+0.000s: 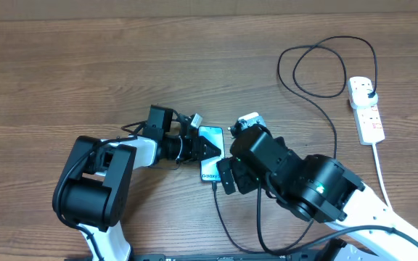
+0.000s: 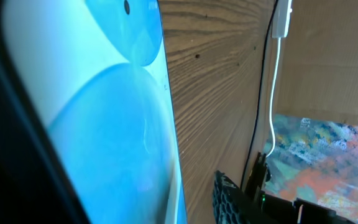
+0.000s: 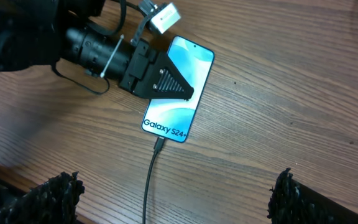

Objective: Plug charger to phone and switch on socket

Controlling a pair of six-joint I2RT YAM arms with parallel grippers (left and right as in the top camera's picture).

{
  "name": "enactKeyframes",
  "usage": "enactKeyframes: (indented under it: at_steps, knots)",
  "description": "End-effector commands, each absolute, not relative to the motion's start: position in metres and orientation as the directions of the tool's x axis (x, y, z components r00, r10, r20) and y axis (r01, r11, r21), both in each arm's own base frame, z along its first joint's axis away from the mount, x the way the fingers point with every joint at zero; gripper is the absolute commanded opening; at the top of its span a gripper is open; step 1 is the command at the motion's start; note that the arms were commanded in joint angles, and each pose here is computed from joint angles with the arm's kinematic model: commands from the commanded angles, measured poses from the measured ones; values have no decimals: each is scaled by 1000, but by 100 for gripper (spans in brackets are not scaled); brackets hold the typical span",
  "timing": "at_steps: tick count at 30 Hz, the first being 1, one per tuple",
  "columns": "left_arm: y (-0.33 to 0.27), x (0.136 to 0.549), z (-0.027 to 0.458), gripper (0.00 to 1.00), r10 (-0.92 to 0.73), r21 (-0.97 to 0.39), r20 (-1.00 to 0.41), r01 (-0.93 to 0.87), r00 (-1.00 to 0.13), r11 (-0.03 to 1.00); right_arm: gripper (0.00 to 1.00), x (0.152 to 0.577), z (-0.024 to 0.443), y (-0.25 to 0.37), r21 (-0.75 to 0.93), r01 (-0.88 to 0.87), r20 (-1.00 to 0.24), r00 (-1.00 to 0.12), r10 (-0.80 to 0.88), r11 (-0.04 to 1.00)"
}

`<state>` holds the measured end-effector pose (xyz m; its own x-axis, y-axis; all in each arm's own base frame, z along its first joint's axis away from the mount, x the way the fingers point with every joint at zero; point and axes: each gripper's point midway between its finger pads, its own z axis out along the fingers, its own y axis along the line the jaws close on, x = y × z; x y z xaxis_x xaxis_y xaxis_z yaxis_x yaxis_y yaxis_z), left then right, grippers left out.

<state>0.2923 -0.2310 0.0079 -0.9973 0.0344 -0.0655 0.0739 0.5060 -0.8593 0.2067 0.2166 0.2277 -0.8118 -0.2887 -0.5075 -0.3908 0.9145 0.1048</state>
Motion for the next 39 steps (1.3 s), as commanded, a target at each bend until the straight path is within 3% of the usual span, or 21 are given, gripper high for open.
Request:
enactKeyframes:
  at_steps: [1, 10, 13, 20, 27, 31, 35, 39]
  knots:
    - [-209, 289, -27, 42, -18, -753, -22, 5, -1000, 658, 100, 211, 239, 222, 131, -387, -533, -804, -264, 913]
    - [-195, 282, -43, 48, -96, -662, 65, -115, -993, 741, 100, 214, 243, 227, 145, -389, -554, -794, -251, 910]
    - [-189, 280, -45, 55, -110, -618, 93, -144, -990, 773, 100, 214, 243, 226, 145, -389, -554, -794, -252, 910]
    - [-166, 279, -54, 63, -179, -427, 132, -219, -975, 877, 100, 214, 243, 226, 145, -389, -554, -794, -252, 910]
    - [-162, 277, -57, 67, -241, -378, 149, -281, -959, 882, 100, 215, 243, 227, 146, -390, -555, -793, -251, 909]
    - [-157, 275, -59, 77, -247, -350, 147, -284, -958, 893, 100, 216, 245, 229, 152, -391, -564, -788, -245, 908]
    - [-137, 268, -65, 83, -267, -236, 133, -292, -954, 927, 100, 218, 244, 230, 152, -391, -564, -788, -245, 908]
    - [-134, 268, -67, 86, -240, -216, 118, -261, -964, 941, 100, 220, 240, 233, 148, -390, -559, -791, -248, 909]
